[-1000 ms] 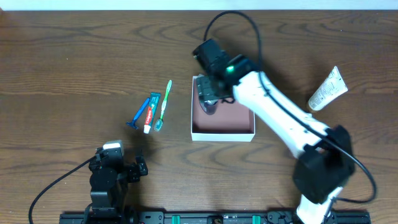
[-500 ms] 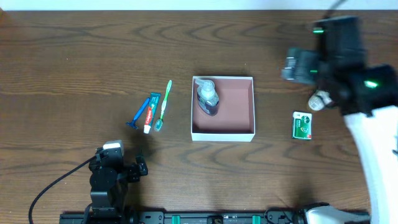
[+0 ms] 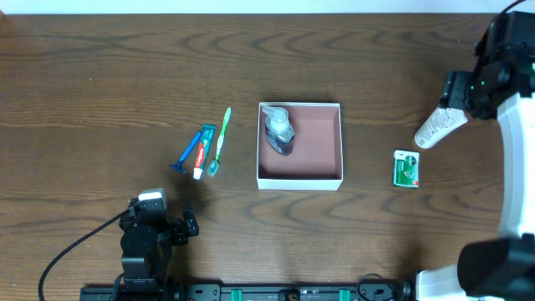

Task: Pack container
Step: 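Move the right gripper to the white lotion tube and grasp it, then place the lotion tube upright in the box's back corner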

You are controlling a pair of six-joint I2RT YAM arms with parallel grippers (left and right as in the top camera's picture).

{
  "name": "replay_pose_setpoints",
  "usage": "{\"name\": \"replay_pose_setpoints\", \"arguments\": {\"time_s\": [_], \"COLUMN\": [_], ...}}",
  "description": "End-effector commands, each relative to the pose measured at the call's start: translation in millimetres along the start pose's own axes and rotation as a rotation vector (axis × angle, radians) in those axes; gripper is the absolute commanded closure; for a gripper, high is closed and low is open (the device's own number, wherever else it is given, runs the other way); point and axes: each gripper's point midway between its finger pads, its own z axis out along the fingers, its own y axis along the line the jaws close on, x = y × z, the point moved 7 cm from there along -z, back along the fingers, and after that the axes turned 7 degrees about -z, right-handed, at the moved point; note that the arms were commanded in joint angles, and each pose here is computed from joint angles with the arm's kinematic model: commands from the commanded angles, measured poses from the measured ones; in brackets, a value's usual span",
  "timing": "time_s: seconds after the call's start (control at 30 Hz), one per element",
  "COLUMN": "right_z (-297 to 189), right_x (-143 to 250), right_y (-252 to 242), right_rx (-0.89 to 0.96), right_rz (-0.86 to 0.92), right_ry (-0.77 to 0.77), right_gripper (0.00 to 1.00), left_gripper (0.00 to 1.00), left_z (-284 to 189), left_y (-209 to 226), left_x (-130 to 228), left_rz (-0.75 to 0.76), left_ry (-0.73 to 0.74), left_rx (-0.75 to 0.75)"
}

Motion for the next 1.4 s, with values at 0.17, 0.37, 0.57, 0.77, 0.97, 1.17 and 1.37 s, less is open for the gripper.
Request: {"name": "replay_pose_setpoints", "arguments": {"time_s": [0.17,0.37,0.57,0.77,0.97,1.17,1.37], "right_z": [38,34,5,-62,-125,-146,-125], "right_x": [-1,-1,0,10,37,55,57], "right_y": [8,6,8,49,102,138,176], "right_rx": [-0.028,-0.013,-0.021,-0.131,-0.276,-0.377,-0.383], "right_rz": [-0.008,0.027,0.041,-0.029,-0.105,-0.133,-0.206], "right_ry": [0.105,0.095,0.023,-0.151,-0.296,-0.310,-0.231], "right_gripper": [0.52,0.85,0.99,0.99,0.99,0.99,0.99], "left_gripper": [0.02,0.02,0.02,0.02,0.02,0.02,0.02], "left_z": [2,2,2,2,2,2,2], "left_y": [1,1,1,1,1,1,1], "left_x": [3,3,3,3,3,3,3], "left_rz": [-0.004,-0.004,-0.004,-0.004,-0.004,-0.004,-0.004], "left_ry": [0.003,0.003,0.003,0.003,0.003,0.003,0.003], "left_rx": [-0.006,-0.006,-0.006,-0.006,-0.006,-0.006,-0.006]}}
